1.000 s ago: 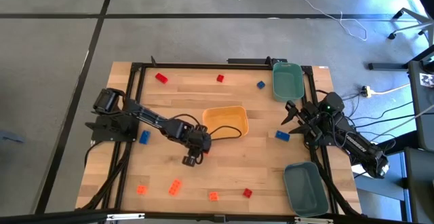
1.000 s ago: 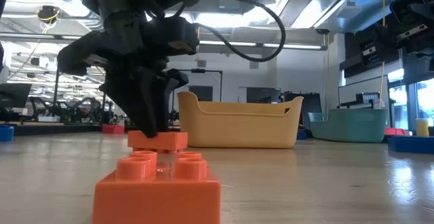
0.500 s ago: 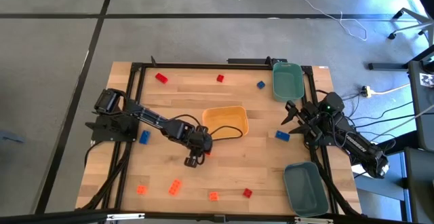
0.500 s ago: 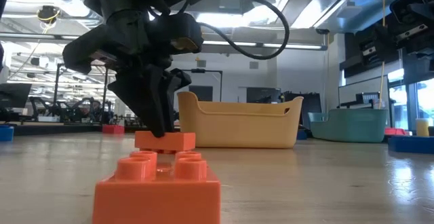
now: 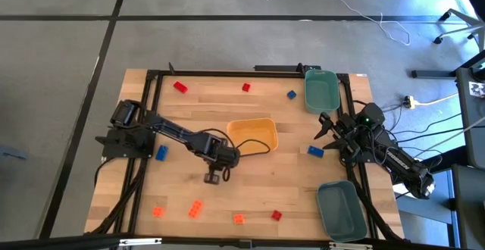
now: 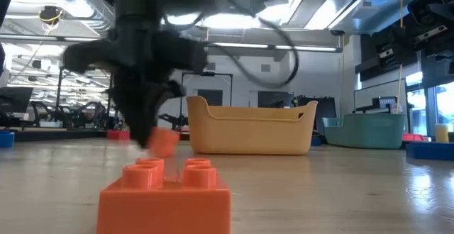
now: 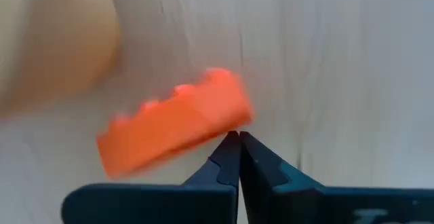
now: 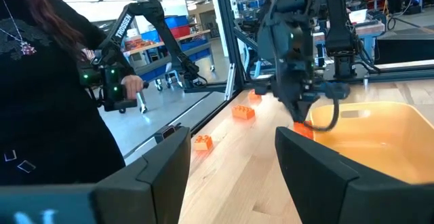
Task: Sort & place blocks by color
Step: Put the orange game piece into the yellow bin
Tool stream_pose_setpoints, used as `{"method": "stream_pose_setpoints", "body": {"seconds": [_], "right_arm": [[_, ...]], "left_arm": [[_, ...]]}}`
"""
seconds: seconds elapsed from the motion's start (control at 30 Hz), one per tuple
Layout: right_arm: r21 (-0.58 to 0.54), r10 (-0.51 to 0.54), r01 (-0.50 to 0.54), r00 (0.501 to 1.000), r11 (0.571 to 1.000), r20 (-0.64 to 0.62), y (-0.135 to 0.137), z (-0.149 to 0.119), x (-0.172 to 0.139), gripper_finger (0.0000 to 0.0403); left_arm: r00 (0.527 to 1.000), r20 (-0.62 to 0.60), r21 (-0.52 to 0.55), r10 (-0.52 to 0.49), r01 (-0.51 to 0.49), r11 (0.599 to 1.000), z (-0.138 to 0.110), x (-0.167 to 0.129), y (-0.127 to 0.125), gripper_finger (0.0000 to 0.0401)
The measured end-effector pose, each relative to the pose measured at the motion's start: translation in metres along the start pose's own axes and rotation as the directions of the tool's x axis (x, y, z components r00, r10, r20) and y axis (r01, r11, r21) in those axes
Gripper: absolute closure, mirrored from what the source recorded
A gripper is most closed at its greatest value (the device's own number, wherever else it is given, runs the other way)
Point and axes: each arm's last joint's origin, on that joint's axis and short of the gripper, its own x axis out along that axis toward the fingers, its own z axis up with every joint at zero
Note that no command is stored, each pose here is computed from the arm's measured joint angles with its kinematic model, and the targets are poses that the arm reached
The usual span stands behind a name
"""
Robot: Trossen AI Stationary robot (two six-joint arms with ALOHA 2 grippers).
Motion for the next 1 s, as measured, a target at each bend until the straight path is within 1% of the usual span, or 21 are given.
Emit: {"method": "stream_pose_setpoints", "body": {"seconds": [0.1, 0.23, 0.5, 0.57, 0.7, 1.0], "right_arm": [[-0.001, 0.000, 0.000, 1.000, 1.000, 0.000, 0.0000, 0.0000, 0.0000, 0.0185], [-0.001, 0.000, 0.000, 1.000, 1.000, 0.000, 0.0000, 0.0000, 0.0000, 0.0185], [-0.001, 0.000, 0.000, 1.000, 1.000, 0.000, 0.0000, 0.0000, 0.0000, 0.0185], [-0.001, 0.000, 0.000, 1.000, 1.000, 0.000, 0.0000, 0.0000, 0.0000, 0.0185], [-0.001, 0.000, 0.000, 1.000, 1.000, 0.000, 0.0000, 0.0000, 0.0000, 0.0185], [-0.003, 0.000, 0.000, 1.000, 1.000, 0.000, 0.0000, 0.0000, 0.0000, 0.0185]], "left_arm": [[1.000, -0.025, 0.000, -0.005, 0.005, 1.000, -0.0014, -0.0016, -0.0010, 0.0400], [1.000, 0.008, -0.001, -0.001, 0.001, 1.000, 0.0041, -0.0049, -0.0010, 0.0400], [1.000, 0.011, -0.029, 0.001, -0.001, 1.000, 0.0047, -0.0053, -0.0011, 0.0392], [1.000, 0.013, -0.069, 0.016, -0.015, 0.998, 0.0049, -0.0055, -0.0006, 0.0388], [1.000, 0.003, -0.120, 0.021, -0.020, 0.993, 0.0040, -0.0057, -0.0004, 0.0371], [1.000, -0.012, -0.151, 0.013, -0.015, 0.988, 0.0031, -0.0065, 0.0073, 0.0314]]}}
